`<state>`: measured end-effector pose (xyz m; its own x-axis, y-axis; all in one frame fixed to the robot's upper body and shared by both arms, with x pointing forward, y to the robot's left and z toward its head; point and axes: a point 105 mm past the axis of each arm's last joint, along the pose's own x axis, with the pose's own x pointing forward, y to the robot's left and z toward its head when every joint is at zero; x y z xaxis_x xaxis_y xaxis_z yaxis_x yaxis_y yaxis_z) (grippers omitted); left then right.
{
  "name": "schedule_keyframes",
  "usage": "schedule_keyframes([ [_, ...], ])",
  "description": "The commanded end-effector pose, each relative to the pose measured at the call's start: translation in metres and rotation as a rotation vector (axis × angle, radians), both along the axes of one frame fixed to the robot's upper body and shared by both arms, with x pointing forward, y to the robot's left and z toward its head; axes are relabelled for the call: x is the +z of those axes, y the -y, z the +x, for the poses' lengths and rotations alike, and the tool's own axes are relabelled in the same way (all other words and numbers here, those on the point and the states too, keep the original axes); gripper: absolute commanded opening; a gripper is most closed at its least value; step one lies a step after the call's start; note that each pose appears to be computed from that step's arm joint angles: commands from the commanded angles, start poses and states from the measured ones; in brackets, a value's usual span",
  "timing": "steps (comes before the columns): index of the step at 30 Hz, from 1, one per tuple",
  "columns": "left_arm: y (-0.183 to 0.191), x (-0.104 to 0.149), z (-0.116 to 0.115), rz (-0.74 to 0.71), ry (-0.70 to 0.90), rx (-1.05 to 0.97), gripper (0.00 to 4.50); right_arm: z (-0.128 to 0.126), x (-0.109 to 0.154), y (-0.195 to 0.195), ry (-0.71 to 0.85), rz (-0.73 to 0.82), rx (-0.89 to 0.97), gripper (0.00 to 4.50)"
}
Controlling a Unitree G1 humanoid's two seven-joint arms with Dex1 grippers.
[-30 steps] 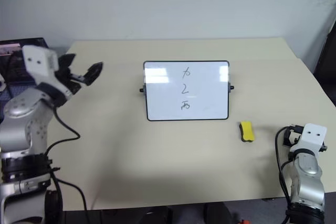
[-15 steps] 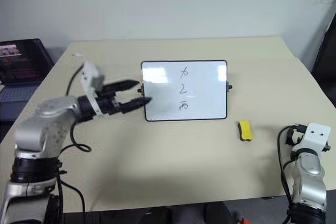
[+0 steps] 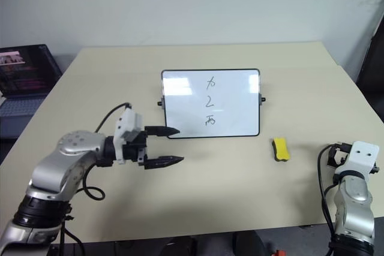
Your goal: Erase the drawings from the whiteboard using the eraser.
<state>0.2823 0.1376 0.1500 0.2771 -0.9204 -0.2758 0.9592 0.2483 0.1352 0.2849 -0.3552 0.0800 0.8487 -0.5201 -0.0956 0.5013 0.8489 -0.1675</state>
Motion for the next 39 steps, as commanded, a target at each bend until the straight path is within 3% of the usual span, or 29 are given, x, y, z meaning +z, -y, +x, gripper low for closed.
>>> schedule_keyframes([
  [1, -0.006, 0.002, -0.001, 0.04, 0.048, -0.032, 4.5, 0.001, 0.017, -0.002, 0.049, -0.03, 0.018, 4.48],
  [17, -0.008, 0.024, 0.013, 0.05, 0.104, -0.054, 4.5, 0.0, 0.018, -0.003, 0.05, -0.03, 0.016, 4.48],
  [27, -0.006, 0.023, 0.011, 0.04, 0.094, -0.057, 4.5, 0.001, 0.018, -0.006, 0.049, -0.018, 0.025, 4.48],
  [33, -0.005, 0.023, 0.01, 0.039, 0.089, -0.063, 4.5, 0.01, 0.034, -0.04, -0.041, 0.075, 0.209, 4.48],
  [39, -0.001, 0.021, 0.012, 0.033, 0.086, -0.072, 4.5, 0.017, 0.066, -0.074, -0.085, 0.153, 0.349, 4.48],
])
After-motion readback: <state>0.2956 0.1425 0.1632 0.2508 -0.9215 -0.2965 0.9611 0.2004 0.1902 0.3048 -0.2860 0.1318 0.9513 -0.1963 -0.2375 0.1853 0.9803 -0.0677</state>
